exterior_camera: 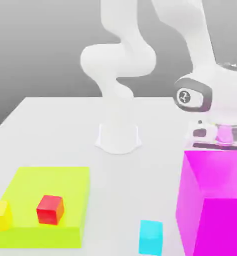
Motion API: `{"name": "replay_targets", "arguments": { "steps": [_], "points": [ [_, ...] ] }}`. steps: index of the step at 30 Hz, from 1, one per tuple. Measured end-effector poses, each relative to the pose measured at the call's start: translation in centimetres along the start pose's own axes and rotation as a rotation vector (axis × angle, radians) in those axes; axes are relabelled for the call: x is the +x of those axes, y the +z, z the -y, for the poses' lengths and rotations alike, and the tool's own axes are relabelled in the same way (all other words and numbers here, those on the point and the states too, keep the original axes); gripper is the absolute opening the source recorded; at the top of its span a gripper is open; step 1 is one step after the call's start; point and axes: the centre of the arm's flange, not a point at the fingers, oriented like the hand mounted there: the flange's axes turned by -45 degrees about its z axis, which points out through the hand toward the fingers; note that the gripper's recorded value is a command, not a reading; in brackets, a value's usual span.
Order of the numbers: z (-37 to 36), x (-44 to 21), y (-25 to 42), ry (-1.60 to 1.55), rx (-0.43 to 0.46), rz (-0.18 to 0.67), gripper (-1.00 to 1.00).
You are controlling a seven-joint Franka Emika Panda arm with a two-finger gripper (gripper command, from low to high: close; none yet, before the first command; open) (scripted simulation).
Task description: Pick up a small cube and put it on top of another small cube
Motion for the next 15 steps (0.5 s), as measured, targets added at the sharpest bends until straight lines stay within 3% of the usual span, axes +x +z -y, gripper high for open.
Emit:
{"name": "replay_targets", "arguments": {
  "steps": [9,10,15],
  "points": [
    [-0.4,0.1,5.3,0.023,-0.005,0.006,0.0],
    [-0.5,0.0,5.9,0.022,-0.008,0.006,-1.0],
    [-0.5,0.0,5.8,0.022,-0.005,0.006,-1.0]
  ]
}}
